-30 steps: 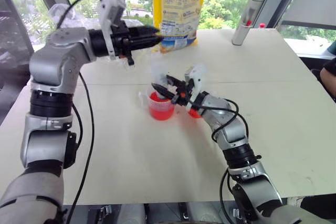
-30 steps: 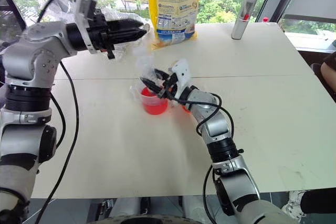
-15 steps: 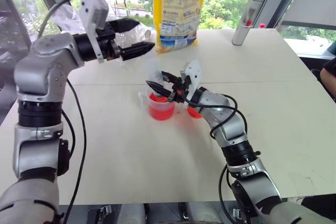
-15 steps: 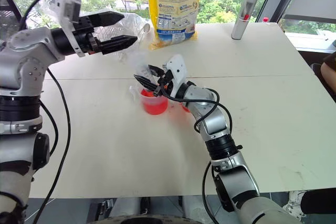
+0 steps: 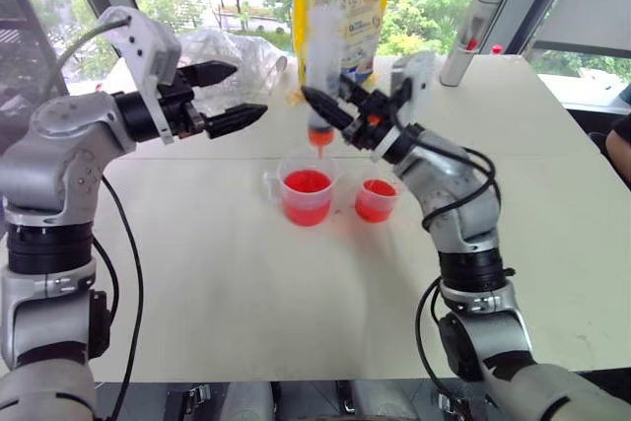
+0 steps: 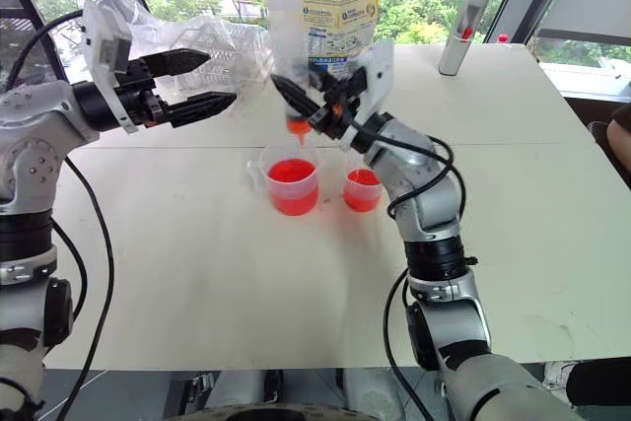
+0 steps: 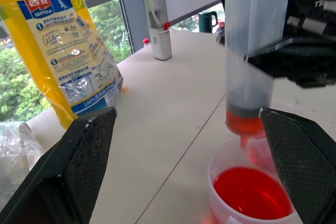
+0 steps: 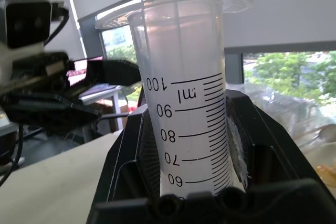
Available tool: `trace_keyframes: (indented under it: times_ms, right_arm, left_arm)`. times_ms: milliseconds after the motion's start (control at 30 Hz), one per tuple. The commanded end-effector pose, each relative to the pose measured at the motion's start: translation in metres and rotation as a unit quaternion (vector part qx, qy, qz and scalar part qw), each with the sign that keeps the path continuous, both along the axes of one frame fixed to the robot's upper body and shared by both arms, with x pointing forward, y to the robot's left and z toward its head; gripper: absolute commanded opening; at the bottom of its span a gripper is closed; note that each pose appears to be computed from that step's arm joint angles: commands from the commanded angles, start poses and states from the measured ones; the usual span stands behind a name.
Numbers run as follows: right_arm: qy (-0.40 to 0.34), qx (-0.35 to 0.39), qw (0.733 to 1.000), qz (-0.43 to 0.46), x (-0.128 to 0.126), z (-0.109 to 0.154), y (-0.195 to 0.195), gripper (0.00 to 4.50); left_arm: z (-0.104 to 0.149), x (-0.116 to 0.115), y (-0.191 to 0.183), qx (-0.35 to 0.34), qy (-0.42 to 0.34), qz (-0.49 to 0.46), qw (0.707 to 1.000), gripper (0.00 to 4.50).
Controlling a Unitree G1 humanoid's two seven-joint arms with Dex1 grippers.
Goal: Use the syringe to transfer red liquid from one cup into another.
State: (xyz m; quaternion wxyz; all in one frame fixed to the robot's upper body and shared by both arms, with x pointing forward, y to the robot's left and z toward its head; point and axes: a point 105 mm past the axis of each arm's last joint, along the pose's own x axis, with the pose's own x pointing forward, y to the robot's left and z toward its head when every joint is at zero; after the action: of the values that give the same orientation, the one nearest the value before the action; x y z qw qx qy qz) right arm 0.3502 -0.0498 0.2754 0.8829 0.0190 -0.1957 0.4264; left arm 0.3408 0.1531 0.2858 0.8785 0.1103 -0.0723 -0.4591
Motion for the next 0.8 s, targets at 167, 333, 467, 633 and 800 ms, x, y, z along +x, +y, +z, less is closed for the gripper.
trace_keyframes:
  times_ms: [167, 333, 467, 633, 800]
  right_arm:
    - [-0.036, 0.001, 0.995, -0.095, -0.019, 0.031, -0.073, 1.37]
    - [-0.003, -0.028, 0.992, -0.120, -0.025, -0.010, -0.079, 1.37]
    - [0.016, -0.029, 0.990, -0.134, -0.025, -0.032, -0.079, 1.37]
    - [0.018, -0.030, 0.990, -0.138, -0.027, -0.040, -0.074, 1.37]
    - [0.017, -0.028, 0.990, -0.139, -0.027, -0.042, -0.072, 1.37]
  left_arm:
    - [0.012, 0.000, -0.032, -0.007, -0.030, -0.057, 0.998, 4.45]
    - [0.017, 0.006, -0.049, -0.011, -0.036, -0.090, 0.995, 4.45]
    - [0.028, 0.013, -0.067, -0.018, -0.049, -0.120, 0.991, 4.45]
    - [0.041, 0.018, -0.095, -0.023, -0.065, -0.161, 0.984, 4.45]
    - [0.048, 0.026, -0.114, -0.030, -0.068, -0.186, 0.980, 4.45]
